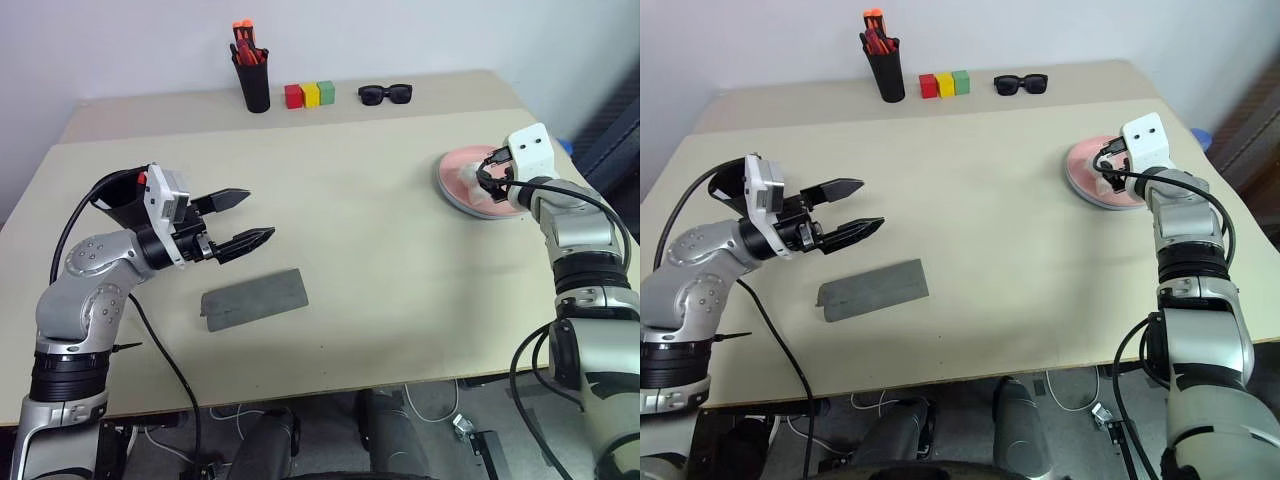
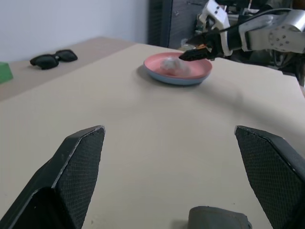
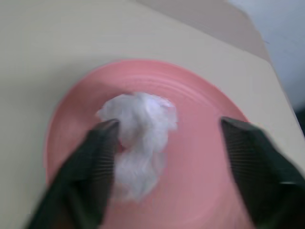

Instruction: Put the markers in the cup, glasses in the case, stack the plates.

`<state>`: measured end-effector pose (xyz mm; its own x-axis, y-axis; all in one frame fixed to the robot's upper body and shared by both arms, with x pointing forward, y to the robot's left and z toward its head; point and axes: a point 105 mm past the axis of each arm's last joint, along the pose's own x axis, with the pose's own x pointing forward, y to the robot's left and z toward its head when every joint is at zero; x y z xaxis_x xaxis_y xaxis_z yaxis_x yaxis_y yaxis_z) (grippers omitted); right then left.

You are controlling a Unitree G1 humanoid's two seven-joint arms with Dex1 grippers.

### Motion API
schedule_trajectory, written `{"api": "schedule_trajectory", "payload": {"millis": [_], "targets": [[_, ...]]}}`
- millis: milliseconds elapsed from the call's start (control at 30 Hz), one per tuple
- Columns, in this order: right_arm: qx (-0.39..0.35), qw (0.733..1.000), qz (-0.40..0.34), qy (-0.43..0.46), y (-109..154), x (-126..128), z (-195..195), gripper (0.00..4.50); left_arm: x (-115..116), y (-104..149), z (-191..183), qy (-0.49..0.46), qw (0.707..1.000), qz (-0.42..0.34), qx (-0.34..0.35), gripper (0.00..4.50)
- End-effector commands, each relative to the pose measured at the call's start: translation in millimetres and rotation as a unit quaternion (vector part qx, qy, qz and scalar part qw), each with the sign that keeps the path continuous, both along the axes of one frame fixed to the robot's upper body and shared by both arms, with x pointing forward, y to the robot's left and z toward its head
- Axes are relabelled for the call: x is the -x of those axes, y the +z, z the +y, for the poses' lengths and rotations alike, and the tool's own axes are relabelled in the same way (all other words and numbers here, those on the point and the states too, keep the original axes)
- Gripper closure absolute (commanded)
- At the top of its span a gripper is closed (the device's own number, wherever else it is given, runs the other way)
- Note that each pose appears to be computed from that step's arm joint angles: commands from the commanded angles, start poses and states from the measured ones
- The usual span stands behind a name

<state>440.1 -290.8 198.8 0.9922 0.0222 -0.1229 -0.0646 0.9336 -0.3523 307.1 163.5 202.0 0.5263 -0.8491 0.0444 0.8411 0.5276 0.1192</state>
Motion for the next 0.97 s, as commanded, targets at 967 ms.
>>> {"api": "schedule_trajectory", "payload": {"millis": [967], "targets": [[0.021, 0.847, 0.029, 0.531, 4, 154, 159, 0.04, 23, -27, 25, 0.02, 1.0, -0.014, -0.004, 0.0]]}}
